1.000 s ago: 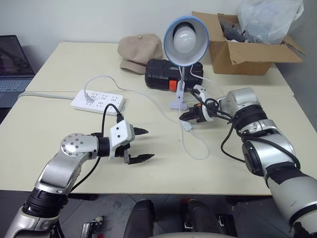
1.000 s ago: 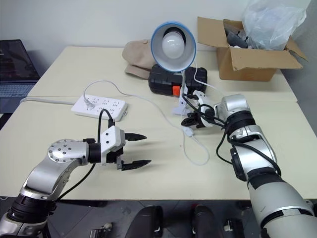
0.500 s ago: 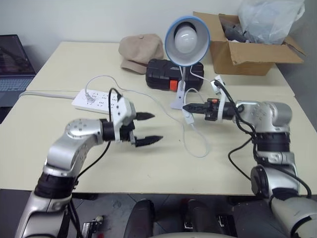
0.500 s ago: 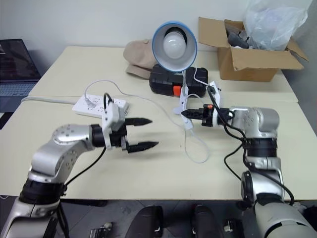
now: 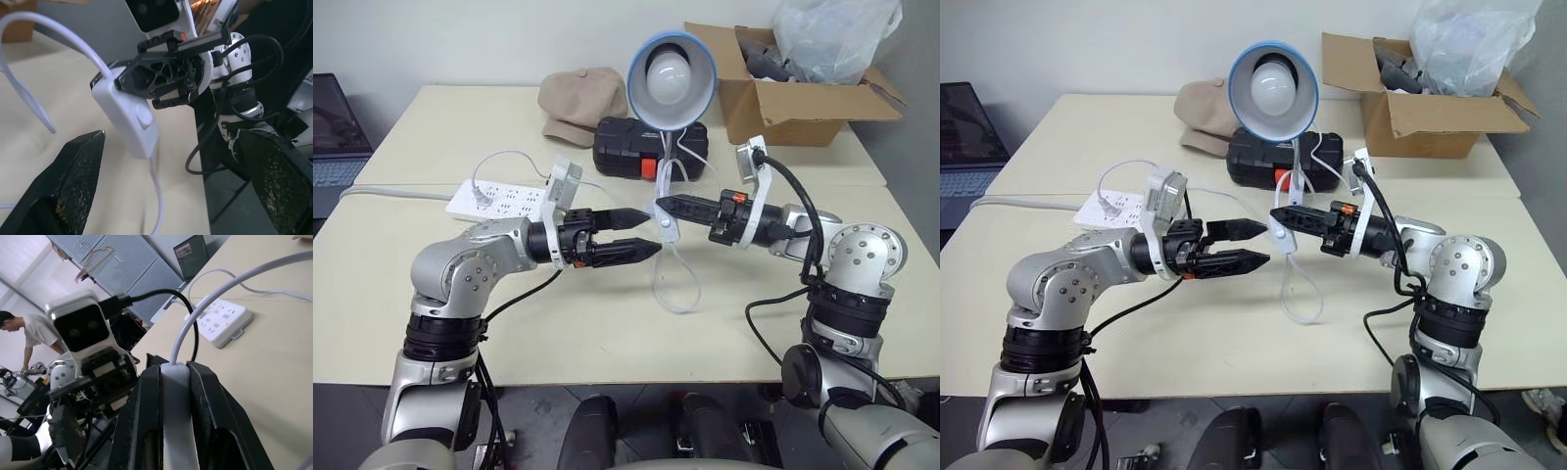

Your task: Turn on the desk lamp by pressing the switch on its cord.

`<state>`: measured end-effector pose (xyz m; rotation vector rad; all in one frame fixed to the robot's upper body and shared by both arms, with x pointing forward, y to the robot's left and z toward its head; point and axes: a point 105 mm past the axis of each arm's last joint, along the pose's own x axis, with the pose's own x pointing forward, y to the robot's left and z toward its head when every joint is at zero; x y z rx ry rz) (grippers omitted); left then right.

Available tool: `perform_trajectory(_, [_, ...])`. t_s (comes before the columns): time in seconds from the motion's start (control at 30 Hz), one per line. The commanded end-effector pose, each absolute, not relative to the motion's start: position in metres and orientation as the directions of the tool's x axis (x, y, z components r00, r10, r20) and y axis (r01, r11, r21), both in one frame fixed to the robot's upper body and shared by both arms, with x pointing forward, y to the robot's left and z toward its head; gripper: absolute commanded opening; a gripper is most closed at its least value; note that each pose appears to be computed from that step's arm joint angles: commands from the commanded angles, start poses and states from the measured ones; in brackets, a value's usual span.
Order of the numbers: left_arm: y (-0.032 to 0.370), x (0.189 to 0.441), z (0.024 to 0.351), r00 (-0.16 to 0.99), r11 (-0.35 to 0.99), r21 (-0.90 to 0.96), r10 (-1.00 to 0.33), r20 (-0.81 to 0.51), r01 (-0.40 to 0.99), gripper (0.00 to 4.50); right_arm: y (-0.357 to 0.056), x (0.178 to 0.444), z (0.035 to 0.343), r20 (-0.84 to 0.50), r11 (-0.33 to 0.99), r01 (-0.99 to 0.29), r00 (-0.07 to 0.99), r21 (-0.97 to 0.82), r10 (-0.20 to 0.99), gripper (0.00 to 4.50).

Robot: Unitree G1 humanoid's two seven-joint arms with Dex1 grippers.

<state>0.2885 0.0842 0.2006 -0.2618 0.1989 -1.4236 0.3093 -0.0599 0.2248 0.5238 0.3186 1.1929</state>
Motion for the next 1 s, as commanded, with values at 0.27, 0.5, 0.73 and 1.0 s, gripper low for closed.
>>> perform_trajectory(0.27, [0.073, 0.286, 0.208, 0.141, 0.089, -0.365, -0.983, 0.119, 0.927, 4.5, -0.051, 0.284, 0.241, 0.07, 0.15, -0.866, 0.207, 0.477, 0.976, 0.4])
perform_trajectory(0.5, [0.073, 0.286, 0.21, 0.146, 0.077, -0.392, -0.978, 0.149, 0.917, 4.5, -0.049, 0.282, 0.24, 0.059, 0.146, -0.869, 0.196, 0.473, 0.979, 0.4])
perform_trajectory(0.73, [0.071, 0.281, 0.207, 0.108, 0.045, -0.394, -0.985, 0.138, 0.918, 3.89, -0.049, 0.282, 0.242, 0.061, 0.141, -0.871, 0.192, 0.47, 0.98, 0.4])
perform_trajectory(1.0, [0.068, 0.278, 0.203, 0.08, 0.021, -0.395, -0.988, 0.132, 0.918, 2.38, -0.047, 0.281, 0.247, 0.074, 0.122, -0.876, 0.176, 0.467, 0.982, 0.4])
